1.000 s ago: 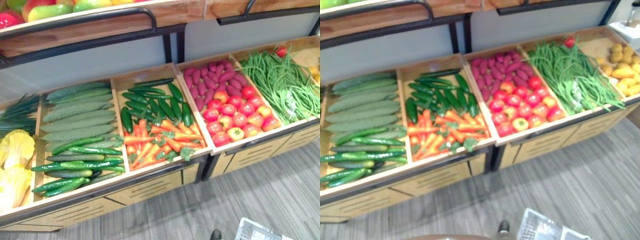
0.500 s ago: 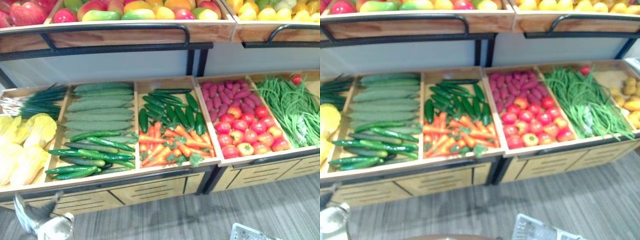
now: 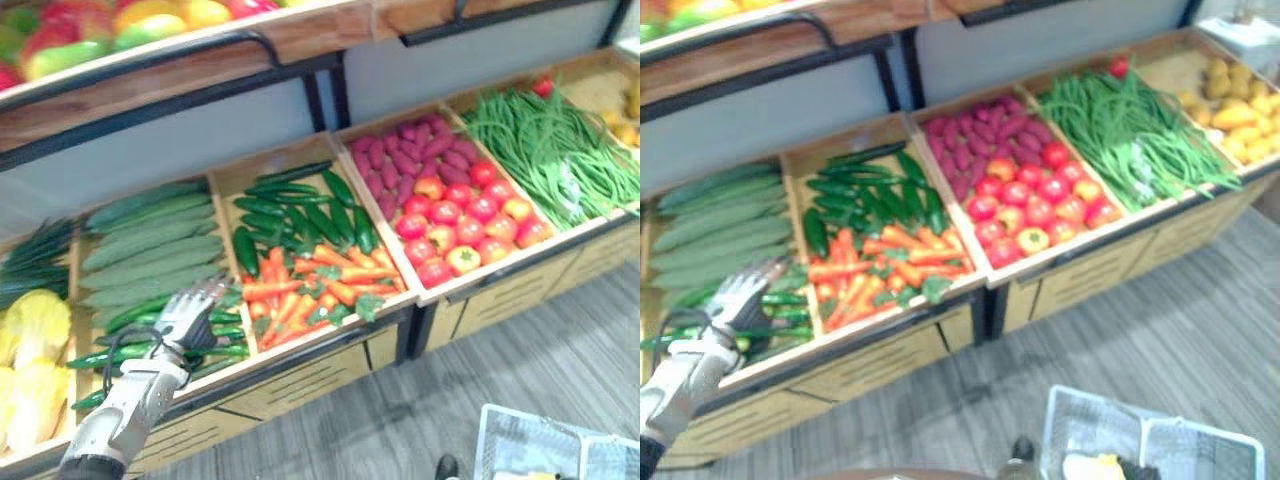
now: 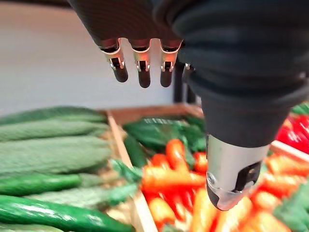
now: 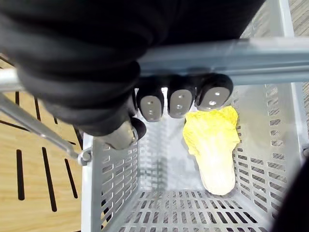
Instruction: Pick vegetable in the basket
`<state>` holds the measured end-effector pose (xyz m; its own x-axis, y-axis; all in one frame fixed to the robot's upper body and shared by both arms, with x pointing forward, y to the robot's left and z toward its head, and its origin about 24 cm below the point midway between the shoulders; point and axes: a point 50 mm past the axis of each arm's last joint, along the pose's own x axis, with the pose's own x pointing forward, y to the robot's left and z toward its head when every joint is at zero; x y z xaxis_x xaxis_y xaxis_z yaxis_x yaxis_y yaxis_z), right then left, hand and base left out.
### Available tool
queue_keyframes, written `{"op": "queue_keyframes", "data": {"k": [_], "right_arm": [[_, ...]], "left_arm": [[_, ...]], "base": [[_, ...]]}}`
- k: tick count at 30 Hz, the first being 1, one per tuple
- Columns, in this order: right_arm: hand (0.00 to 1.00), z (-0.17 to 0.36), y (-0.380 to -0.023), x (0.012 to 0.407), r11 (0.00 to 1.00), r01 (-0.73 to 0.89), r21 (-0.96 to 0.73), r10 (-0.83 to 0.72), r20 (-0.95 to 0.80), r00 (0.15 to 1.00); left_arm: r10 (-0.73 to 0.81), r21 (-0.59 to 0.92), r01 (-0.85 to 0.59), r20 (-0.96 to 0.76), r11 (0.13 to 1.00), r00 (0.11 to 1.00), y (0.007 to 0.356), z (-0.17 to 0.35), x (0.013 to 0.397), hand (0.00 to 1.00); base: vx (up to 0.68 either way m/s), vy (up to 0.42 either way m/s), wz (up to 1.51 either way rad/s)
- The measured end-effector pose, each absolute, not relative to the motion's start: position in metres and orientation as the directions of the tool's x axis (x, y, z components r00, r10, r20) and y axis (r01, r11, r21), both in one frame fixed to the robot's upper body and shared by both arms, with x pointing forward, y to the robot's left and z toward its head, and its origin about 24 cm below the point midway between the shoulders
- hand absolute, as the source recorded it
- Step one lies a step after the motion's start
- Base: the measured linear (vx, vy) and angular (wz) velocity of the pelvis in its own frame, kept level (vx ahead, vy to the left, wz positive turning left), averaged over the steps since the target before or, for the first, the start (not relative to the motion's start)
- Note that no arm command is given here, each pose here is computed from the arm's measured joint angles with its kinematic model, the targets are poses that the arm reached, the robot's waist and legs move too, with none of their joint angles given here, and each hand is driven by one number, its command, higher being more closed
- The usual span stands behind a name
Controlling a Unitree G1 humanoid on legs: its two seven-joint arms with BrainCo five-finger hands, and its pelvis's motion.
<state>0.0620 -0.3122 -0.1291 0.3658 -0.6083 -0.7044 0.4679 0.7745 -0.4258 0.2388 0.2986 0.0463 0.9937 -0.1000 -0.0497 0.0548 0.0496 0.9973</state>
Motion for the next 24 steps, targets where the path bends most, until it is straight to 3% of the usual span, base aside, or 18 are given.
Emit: {"op": "queue_keyframes", "data": {"k": [6, 14, 24], "right_arm": [[1.0, -0.126, -0.312, 0.074, 0.79, 0.441, -0.426, -0.6, -0.687, 0.411], [1.0, -0.123, -0.31, 0.084, 0.803, 0.416, -0.427, -0.59, -0.671, 0.45], [1.0, -0.119, -0.311, 0.092, 0.8, 0.423, -0.425, -0.595, -0.649, 0.473]], "left_arm": [[-0.139, 0.993, 0.113, -0.107, 0.036, 0.984, 0.29, 0.049, 0.259, 0.0], [-0.094, 1.0, -0.022, 0.023, 0.018, 0.995, 0.29, 0.089, 0.298, 0.0], [-0.056, 0.995, -0.097, 0.098, 0.017, 0.994, 0.289, 0.108, 0.312, 0.0]], "base": [[0.02, -0.022, -0.52], [-0.01, -0.018, -0.19], [-0.05, -0.03, -0.02]]}}
